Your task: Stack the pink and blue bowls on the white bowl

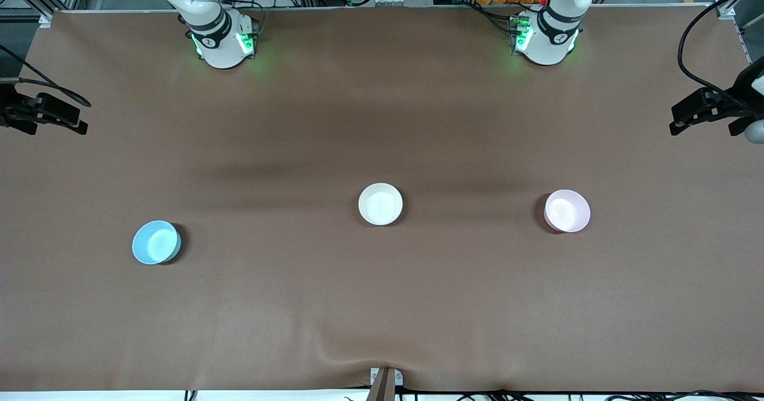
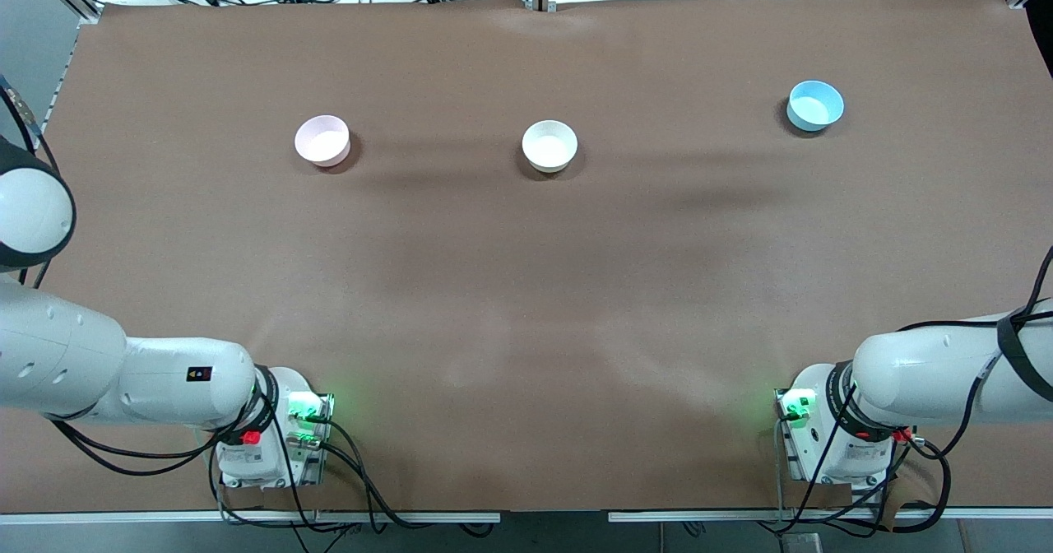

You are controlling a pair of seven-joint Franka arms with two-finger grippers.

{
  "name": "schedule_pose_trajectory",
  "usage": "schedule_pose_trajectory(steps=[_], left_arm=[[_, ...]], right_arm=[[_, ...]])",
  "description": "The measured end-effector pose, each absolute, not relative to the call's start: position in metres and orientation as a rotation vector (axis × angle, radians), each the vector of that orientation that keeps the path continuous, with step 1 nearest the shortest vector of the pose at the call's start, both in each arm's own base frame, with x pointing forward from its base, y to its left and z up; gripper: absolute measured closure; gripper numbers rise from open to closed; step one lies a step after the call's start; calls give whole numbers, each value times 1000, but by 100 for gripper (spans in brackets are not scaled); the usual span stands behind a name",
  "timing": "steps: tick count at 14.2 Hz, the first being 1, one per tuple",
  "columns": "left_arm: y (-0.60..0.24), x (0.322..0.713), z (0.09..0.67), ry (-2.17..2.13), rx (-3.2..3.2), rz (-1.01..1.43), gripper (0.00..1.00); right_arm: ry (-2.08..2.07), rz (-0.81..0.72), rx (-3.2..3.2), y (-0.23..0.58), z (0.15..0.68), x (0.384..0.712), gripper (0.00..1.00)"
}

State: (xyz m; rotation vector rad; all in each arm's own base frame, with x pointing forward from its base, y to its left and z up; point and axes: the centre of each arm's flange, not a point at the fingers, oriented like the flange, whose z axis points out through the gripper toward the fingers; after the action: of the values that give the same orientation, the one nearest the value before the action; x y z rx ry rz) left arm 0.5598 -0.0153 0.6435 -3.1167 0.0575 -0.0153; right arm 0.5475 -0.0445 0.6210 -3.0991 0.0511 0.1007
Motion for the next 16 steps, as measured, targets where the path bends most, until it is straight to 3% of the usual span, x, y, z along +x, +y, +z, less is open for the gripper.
schedule_pose_trajectory(steps=[9, 16], left_arm=[[-13, 564, 628, 48, -3124, 37, 0], [17, 606, 538, 44, -3124, 220, 0]], right_arm=[[80, 100, -3098, -55, 621, 547, 0], [41, 102, -3098, -58, 620, 546, 0]])
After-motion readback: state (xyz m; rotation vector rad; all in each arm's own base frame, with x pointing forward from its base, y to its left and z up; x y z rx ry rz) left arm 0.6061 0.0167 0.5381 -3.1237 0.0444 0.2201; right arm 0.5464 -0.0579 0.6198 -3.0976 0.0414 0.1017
